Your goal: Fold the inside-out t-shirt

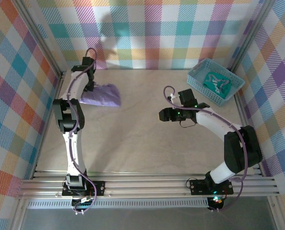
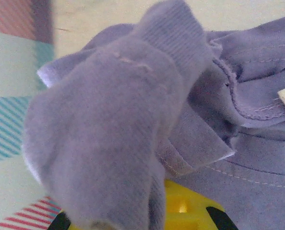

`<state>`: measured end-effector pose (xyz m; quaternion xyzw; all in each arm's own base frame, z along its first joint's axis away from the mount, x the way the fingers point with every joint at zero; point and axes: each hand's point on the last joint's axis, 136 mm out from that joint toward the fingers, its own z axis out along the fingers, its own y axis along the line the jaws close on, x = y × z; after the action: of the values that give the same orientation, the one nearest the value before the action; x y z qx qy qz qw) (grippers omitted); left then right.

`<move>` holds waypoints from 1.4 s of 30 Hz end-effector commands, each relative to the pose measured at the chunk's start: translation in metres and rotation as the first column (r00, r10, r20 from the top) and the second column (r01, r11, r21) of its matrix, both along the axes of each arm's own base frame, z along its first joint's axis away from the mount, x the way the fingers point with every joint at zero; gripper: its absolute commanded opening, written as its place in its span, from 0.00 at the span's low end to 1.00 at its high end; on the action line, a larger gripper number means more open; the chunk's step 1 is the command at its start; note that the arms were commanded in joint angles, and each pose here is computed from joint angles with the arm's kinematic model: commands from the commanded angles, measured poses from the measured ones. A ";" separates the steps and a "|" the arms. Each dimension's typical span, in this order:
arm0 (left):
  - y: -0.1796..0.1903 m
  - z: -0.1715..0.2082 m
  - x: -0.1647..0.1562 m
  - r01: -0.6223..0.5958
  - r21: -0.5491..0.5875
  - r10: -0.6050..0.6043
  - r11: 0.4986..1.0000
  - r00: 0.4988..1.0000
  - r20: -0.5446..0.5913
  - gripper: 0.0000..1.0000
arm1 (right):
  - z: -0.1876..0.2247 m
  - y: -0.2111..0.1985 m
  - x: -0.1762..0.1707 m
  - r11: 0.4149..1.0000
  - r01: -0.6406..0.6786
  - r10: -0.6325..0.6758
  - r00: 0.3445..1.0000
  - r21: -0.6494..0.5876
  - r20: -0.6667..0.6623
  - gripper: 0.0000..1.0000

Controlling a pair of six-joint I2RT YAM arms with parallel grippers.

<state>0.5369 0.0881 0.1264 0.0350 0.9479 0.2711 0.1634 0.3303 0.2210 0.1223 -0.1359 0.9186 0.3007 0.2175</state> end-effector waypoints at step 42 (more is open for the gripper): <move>-0.080 -0.001 -0.143 0.281 -0.411 0.138 0.867 0.658 0.741 1.00 | -0.021 -0.180 0.068 0.767 0.573 -0.235 0.670 -0.289 0.704 1.00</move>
<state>0.3592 0.0150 0.0802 -0.1049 0.8731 0.0306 0.4751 0.3752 0.0333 0.0634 -0.0628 0.8896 -0.0932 0.4428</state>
